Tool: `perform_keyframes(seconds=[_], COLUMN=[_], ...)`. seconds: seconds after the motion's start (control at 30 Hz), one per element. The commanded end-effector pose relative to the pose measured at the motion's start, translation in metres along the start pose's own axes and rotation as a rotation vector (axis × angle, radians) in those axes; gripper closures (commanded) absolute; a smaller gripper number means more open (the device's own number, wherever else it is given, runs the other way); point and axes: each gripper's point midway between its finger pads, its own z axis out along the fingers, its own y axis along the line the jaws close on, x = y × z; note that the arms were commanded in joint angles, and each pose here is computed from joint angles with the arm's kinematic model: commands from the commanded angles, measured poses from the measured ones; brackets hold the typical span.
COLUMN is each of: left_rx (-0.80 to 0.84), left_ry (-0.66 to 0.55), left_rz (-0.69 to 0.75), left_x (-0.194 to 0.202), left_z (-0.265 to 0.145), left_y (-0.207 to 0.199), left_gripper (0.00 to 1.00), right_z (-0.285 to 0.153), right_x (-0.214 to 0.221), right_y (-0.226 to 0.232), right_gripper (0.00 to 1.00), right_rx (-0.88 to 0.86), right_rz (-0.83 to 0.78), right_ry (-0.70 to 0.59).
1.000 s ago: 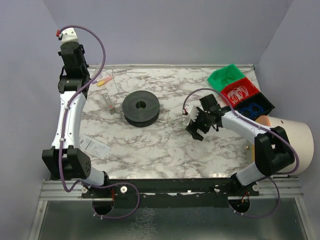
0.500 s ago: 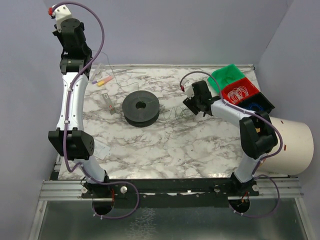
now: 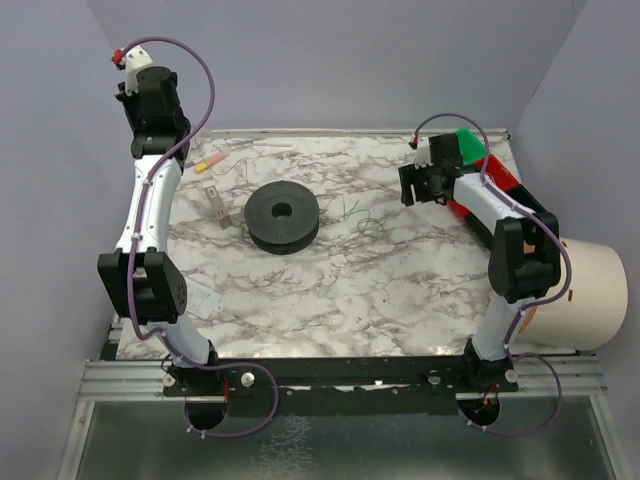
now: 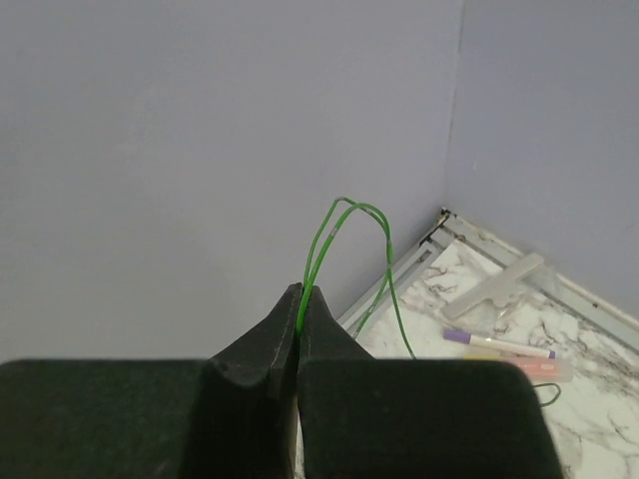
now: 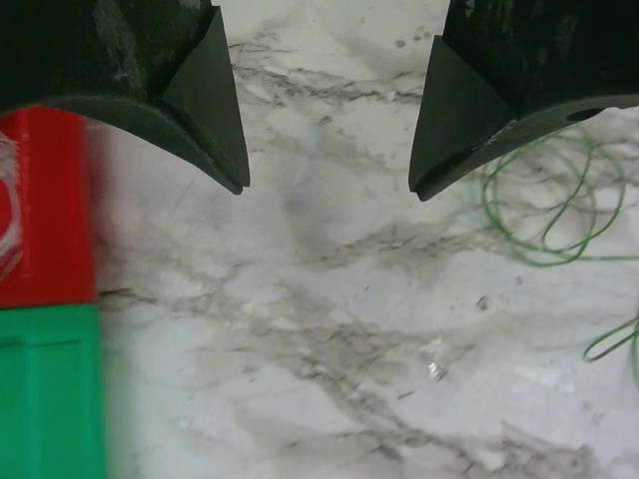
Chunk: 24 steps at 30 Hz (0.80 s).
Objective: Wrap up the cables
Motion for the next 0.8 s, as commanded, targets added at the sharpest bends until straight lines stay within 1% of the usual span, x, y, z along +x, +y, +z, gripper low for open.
perform_keyframes(seconds=[0.0,0.1,0.17,0.23,0.33,0.43,0.5,0.63,0.77], left_rx=[-0.004,0.000,0.007,0.020,0.042,0.054,0.056,0.058,0.073], left_ry=[-0.031,-0.017,-0.012,-0.003,0.019,0.029,0.034,0.038,0.042], left_rz=[-0.047,-0.037,-0.052,-0.063,-0.068,-0.071,-0.068,-0.074,-0.084], left_x=[-0.011,-0.004,0.000,0.006,0.016,0.021,0.024,0.025,0.026], left_z=[-0.007,-0.007,-0.009,-0.011,-0.012,-0.013,-0.014,-0.014,-0.015], left_y=[0.011,0.011,0.010,0.008,0.004,0.003,0.002,0.002,0.000], left_gripper=[1.00,1.00,1.00,1.00,1.00,1.00,1.00,1.00,1.00], right_z=[-0.020,-0.024,-0.023,-0.020,-0.018,-0.028,-0.033,-0.030,-0.017], right_x=[0.036,0.058,0.074,0.087,0.093,0.090,0.089,0.101,0.108], right_y=[0.067,0.083,0.093,0.100,0.105,0.115,0.120,0.116,0.110], right_gripper=[0.32,0.37,0.43,0.44,0.44,0.44,0.47,0.48,0.48], right_rx=[-0.313,-0.409,-0.475,-0.513,-0.542,-0.604,-0.640,-0.615,-0.558], right_rz=[0.079,0.078,0.087,0.101,0.118,0.131,0.126,0.115,0.135], right_ry=[0.131,0.212,0.266,0.300,0.307,0.301,0.290,0.308,0.325])
